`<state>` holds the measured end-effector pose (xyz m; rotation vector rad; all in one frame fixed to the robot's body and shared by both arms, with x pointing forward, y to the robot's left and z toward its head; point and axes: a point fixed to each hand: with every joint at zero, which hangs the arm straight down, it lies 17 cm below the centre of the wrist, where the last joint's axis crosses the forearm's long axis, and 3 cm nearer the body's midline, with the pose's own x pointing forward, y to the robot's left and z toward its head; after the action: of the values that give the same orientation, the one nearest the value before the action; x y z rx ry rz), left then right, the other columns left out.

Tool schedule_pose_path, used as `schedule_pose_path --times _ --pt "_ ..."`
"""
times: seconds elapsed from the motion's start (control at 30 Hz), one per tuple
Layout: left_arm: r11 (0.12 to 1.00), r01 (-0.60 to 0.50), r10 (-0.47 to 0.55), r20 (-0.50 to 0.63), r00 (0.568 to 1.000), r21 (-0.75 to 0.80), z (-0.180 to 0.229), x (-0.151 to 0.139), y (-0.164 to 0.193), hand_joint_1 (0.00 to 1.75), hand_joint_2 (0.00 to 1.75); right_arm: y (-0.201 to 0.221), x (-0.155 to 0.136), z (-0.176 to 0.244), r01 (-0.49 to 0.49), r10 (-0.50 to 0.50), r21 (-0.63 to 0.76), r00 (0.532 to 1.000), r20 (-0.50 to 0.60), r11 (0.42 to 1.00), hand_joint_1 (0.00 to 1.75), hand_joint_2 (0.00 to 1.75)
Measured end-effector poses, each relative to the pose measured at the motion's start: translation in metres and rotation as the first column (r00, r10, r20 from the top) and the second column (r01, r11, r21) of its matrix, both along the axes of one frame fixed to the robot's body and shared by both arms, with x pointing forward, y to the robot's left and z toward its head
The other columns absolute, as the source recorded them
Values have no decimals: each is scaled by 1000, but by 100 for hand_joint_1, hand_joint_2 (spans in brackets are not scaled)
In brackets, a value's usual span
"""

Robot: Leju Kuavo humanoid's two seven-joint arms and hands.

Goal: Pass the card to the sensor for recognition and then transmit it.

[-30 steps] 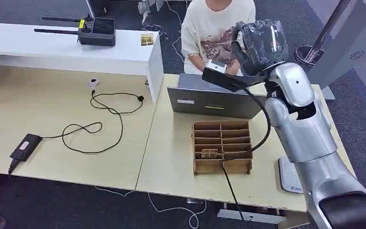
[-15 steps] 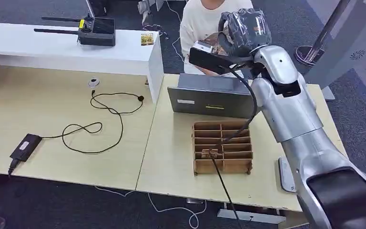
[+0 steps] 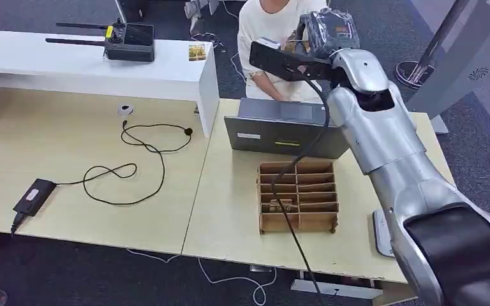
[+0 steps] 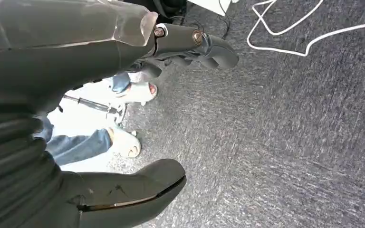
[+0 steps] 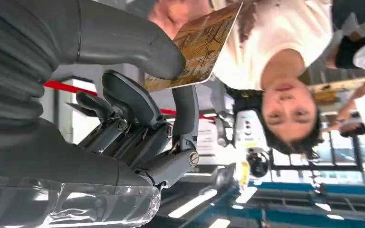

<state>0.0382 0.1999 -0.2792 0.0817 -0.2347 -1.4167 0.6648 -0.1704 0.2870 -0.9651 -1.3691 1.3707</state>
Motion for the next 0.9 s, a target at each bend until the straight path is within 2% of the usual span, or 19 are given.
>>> schedule_pose_path --times 0.17,0.2,0.23,0.27,0.3,0.33,0.6,0.9 --pt "1000 0 0 0 1000 0 0 0 0 0 175 -13 2 -8 53 -53 -12 998 -29 999 175 175" --pt "1000 0 0 0 1000 0 0 0 0 0 175 -14 2 -9 57 -58 -12 998 -32 998 169 175" --pt "1000 0 0 0 1000 1 0 0 1 0 175 -16 2 -10 61 -62 -12 997 -35 998 145 175" --pt "1000 0 0 0 1000 1 0 0 1 0 175 -17 2 -11 65 -66 -13 997 -38 998 145 175" --pt "1000 0 0 0 1000 1 0 0 1 0 175 -18 3 -12 68 -69 -13 997 -41 998 17 175" --pt "1000 0 0 0 1000 1 0 0 1 0 175 -19 3 -13 72 -73 -12 996 -43 997 0 175" --pt "1000 0 0 0 1000 1 0 0 1 0 175 -26 4 -12 91 -91 10 995 -32 996 0 175" --pt "1000 0 0 0 1000 1 0 0 1 0 175 -31 7 -2 67 -68 71 998 12 995 0 175"
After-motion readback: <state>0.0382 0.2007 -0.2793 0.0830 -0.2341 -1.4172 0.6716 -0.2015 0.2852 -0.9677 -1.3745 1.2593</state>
